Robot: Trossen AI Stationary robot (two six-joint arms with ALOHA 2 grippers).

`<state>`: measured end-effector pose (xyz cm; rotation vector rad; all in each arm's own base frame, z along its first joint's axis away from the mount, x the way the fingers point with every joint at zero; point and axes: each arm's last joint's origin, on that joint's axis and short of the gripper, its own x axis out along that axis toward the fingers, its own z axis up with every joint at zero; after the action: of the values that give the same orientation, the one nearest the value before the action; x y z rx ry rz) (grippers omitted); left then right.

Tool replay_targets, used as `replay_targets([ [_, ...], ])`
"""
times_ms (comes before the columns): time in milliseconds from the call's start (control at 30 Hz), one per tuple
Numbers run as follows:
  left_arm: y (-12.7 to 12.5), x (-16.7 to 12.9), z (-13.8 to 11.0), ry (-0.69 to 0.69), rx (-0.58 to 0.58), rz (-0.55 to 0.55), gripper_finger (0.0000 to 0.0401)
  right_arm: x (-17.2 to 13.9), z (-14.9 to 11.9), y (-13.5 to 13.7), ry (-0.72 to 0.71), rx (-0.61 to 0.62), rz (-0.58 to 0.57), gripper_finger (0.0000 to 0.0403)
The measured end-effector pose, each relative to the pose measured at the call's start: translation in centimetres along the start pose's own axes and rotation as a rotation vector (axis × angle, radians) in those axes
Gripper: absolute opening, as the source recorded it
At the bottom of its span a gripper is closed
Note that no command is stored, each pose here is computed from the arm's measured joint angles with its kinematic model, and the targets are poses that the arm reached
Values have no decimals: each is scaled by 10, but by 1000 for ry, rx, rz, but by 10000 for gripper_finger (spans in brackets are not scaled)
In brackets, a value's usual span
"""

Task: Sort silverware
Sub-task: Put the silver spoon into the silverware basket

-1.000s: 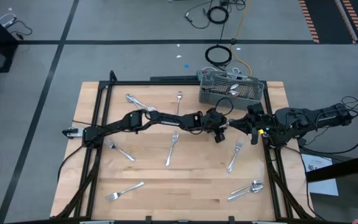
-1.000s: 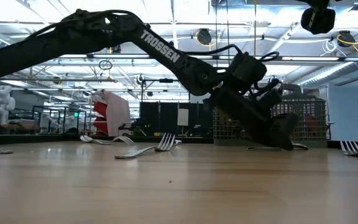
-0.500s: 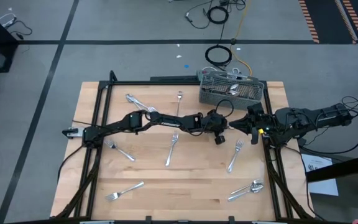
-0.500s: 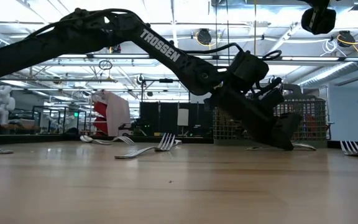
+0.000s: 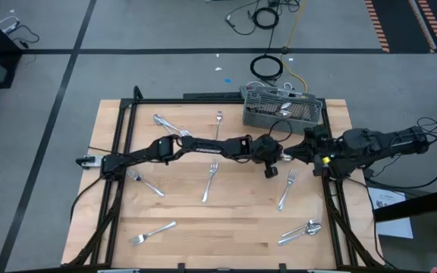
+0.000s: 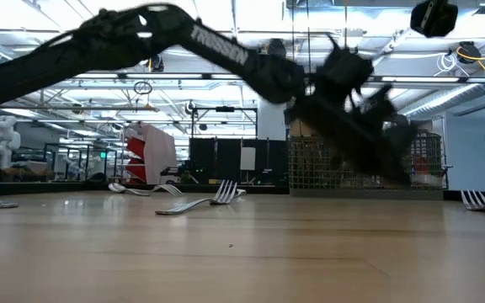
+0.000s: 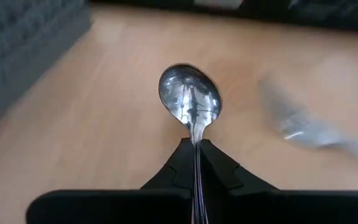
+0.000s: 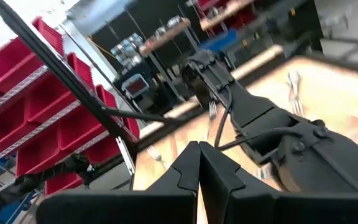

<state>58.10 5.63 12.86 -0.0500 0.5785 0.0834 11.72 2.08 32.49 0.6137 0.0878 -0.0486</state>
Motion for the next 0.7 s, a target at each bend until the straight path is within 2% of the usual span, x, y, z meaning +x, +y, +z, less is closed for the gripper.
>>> replay_targets([
  [133,4,-25,32,-55,-4,-44,13,-13,17,8,-74,-74,44,0],
  [267,10,-44,49,-65,-9,-86,13,-25,33,16,-136,-136,75,0],
  [400,21,-83,90,-187,-6,-130,13,-33,45,22,-193,-192,100,0],
  [500,39,-112,115,-274,-34,-172,13,-40,54,28,-258,-249,145,0],
  [600,61,-139,133,-349,-103,-308,13,-46,60,32,-294,-315,212,0],
  [700,79,-171,155,-459,-146,-532,13,-50,64,36,-319,-370,278,0],
])
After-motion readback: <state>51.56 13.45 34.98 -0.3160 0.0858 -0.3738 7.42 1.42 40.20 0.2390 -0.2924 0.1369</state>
